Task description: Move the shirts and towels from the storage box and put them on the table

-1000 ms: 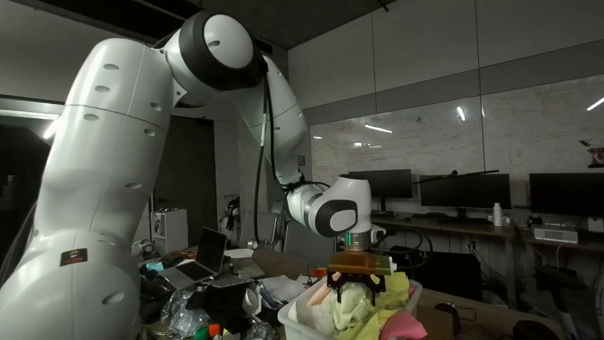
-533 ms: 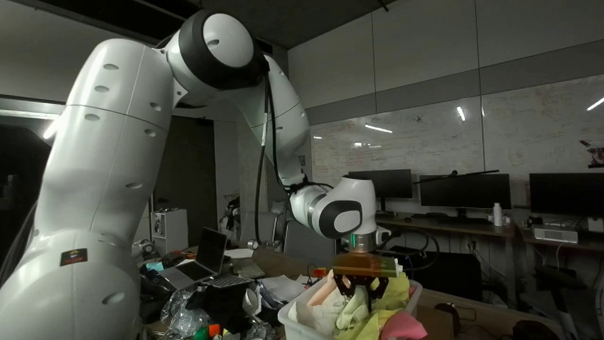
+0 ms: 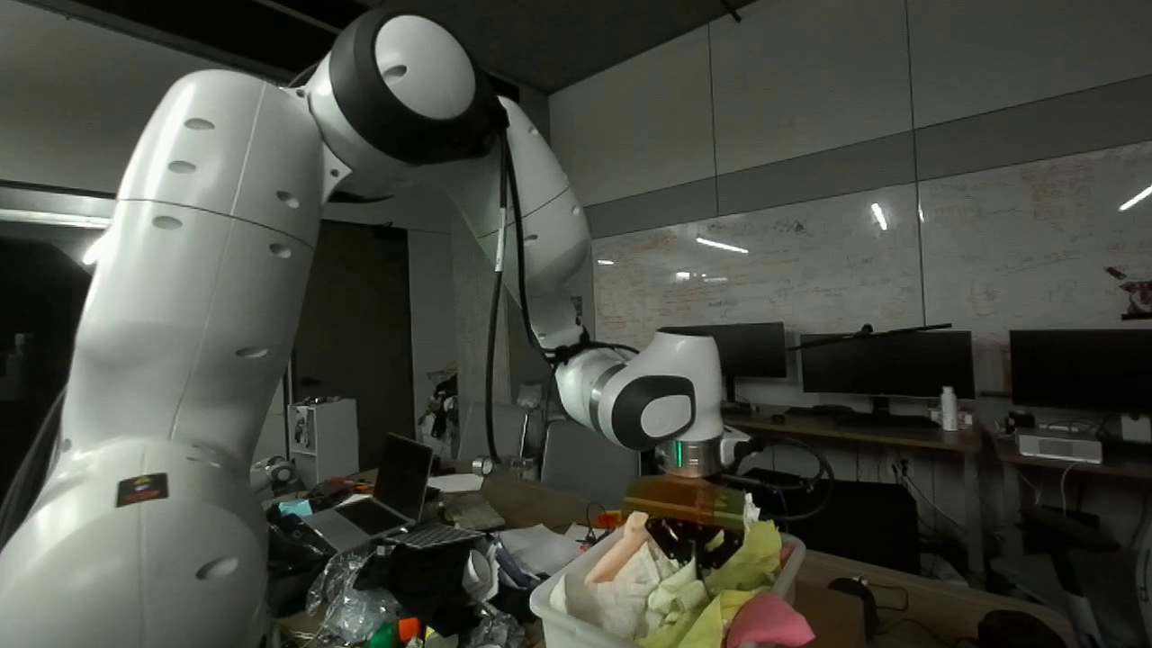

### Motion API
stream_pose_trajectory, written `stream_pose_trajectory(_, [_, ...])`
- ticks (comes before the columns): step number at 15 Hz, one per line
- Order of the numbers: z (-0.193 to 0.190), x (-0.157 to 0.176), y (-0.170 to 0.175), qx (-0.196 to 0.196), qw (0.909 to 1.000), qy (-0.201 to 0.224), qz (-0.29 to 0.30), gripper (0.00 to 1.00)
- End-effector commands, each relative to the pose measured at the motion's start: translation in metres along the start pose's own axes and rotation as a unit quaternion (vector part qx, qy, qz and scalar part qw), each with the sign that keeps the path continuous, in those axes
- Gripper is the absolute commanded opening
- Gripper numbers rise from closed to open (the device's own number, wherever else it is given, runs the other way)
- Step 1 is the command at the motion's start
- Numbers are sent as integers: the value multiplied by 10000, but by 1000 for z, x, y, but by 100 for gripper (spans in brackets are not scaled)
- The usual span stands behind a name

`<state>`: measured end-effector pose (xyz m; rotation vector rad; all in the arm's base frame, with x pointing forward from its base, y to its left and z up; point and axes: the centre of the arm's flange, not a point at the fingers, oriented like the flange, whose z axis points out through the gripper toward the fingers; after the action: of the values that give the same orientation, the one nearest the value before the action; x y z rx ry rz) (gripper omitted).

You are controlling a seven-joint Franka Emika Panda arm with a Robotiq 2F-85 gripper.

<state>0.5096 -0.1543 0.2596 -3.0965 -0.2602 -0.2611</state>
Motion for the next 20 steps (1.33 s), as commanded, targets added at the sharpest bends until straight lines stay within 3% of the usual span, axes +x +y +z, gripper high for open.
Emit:
stream_pose_trajectory(1, [-56,-6,-26,-115,9978,321,574,2])
stream_pose_trajectory(6, [-139,-13,-66,162,9841,941,1499,2])
stream_pose_trajectory(11, [-225,-28,-109,955,9555,1632,2264,2])
stream_pose_trajectory(14, [-271,-38,-133,1220,9420,2005,2399,2])
stream_pose_trajectory(17, [-301,-44,-159,1339,9422,2076,2265,2])
stream_pose_trajectory(19, [-308,-43,-179,1402,9484,1950,2071,2])
stream_pose_trajectory(20, [-308,-42,-190,1421,9560,1757,1869,2])
